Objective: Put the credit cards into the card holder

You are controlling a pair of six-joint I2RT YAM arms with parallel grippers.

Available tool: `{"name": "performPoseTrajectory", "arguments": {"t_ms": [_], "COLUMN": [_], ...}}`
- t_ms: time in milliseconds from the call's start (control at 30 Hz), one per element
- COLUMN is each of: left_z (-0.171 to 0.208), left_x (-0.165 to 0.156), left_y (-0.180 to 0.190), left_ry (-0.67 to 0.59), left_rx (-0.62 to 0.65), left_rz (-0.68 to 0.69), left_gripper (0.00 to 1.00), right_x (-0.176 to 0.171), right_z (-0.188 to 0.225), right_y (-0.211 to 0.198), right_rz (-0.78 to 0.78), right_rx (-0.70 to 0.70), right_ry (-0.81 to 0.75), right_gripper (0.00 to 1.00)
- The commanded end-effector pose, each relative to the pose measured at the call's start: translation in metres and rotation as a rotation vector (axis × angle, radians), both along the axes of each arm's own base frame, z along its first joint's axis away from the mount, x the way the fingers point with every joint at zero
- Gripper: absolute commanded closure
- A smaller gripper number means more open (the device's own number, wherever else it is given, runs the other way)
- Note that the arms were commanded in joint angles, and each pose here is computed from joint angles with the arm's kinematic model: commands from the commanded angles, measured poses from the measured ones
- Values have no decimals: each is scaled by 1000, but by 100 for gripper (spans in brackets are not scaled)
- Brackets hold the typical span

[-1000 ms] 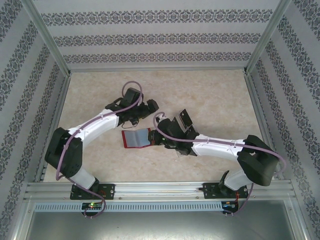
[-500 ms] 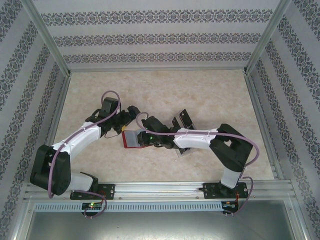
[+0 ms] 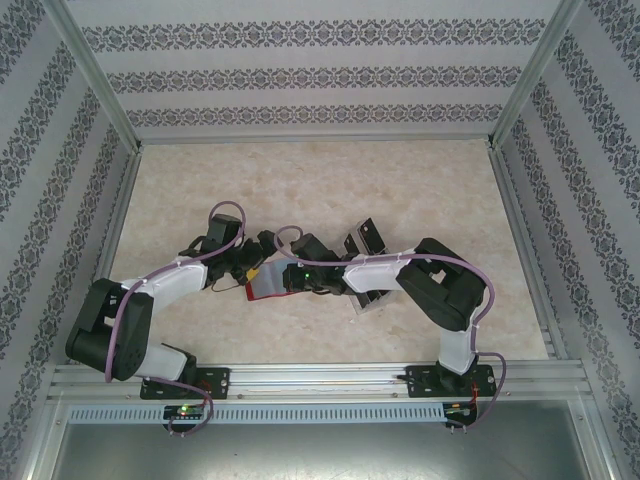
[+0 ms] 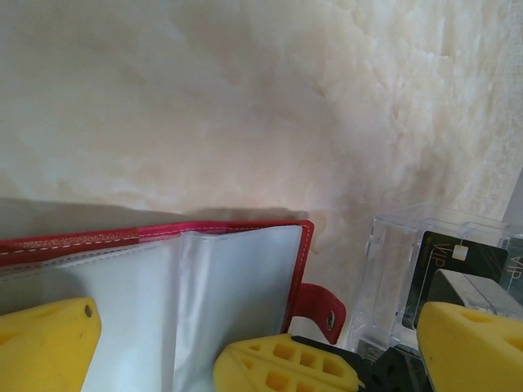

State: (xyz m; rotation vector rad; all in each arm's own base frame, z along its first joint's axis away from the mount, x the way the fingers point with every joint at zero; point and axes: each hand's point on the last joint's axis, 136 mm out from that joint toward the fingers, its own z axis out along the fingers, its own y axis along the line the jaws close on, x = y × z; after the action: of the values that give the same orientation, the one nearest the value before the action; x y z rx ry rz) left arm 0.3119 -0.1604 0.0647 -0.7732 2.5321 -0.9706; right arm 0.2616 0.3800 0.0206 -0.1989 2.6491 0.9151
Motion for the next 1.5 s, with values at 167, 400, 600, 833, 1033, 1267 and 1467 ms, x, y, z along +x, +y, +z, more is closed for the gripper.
{"name": "performPoseTrajectory", "arguments": {"t_ms": [167, 400, 600, 833, 1033, 1267, 1467], "left_z": [-27, -16, 24, 60, 76, 88, 84], "left_x": [-8, -1, 12, 24, 26, 15, -2], "left_y": [17, 11, 1, -7, -8, -5, 10], "left_ry": [23, -11, -86, -133, -153, -165, -143], "left_rx": [78, 62, 24, -1, 1, 15, 106], "left_rz": [39, 14, -26, -50, -63, -84, -92], "left_gripper": [0, 0, 0, 0, 0, 0, 0], "right_x": [-7, -5, -1, 3, -4, -35, -60], "right_z": [-23, -9, 20, 67, 123, 132, 112], "right_y": [-23, -17, -9, -8, -34, -120, -178], "right_rz": [-39, -19, 14, 28, 9, -37, -15], "right_rx": [-52, -38, -14, 24, 19, -234, -440], "right_ry": [51, 36, 3, -56, -128, -114, -65], "right_gripper": [91, 91, 89, 81, 69, 44, 45]}}
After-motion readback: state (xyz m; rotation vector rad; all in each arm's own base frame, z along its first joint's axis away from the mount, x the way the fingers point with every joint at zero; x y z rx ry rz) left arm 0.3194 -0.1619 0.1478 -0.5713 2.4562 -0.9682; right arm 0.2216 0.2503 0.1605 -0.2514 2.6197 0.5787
